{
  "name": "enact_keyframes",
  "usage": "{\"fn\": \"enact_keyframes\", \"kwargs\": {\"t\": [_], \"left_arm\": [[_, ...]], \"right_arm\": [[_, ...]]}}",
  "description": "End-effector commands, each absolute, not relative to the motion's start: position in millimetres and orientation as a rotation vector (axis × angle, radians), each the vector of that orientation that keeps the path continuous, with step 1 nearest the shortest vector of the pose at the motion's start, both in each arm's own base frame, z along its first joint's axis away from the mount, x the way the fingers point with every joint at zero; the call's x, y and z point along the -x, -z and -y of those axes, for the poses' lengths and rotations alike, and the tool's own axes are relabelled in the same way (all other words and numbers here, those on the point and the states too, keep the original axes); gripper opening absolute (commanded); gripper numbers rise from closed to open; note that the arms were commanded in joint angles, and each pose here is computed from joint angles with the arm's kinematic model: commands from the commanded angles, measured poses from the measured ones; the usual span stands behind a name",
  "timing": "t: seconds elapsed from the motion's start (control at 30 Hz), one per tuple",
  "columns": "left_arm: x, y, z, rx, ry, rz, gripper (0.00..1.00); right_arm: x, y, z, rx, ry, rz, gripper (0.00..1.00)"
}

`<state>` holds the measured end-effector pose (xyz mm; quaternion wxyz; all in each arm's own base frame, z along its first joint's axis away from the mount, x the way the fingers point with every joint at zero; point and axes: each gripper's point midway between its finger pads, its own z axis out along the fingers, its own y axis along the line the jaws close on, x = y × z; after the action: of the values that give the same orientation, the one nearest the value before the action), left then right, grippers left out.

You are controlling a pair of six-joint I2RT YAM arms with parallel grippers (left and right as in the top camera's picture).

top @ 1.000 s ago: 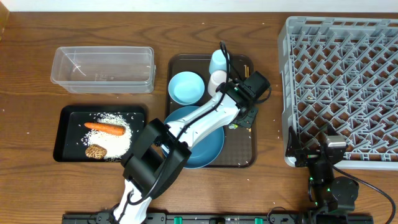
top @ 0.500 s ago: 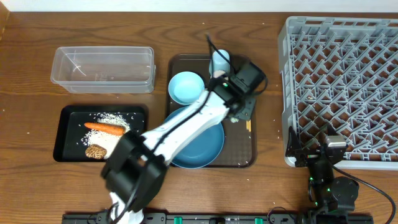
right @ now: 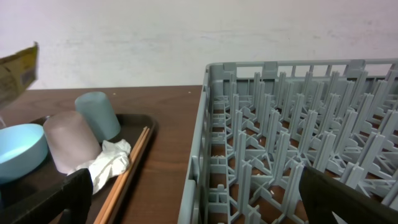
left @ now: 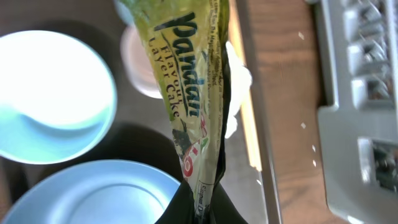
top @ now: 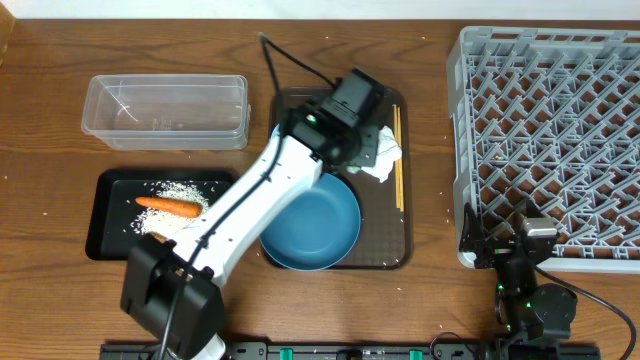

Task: Sort waste into correct bins and load items into the dishwasher rack
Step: 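Carry the wrappers with the left gripper over the clear container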

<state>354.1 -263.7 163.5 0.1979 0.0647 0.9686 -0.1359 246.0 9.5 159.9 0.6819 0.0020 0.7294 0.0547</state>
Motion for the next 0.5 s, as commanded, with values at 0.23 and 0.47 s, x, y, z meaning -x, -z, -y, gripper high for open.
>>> {"fn": "enact_keyframes", "kwargs": {"t": [0.23, 0.47], "left_arm": [[-417.1, -171.5, 134.6, 0.748, 0.389, -2.597, 0.06], [-438.6, -170.0, 27.7, 1.461, 0.412, -2.283, 0.06]], "right_arm": [[-246.0, -159.4, -4.7, -0.020, -0.106, -1.635, 0.99], [-246.0, -159.4, -4.7, -0.020, -0.106, -1.635, 0.99]]}}
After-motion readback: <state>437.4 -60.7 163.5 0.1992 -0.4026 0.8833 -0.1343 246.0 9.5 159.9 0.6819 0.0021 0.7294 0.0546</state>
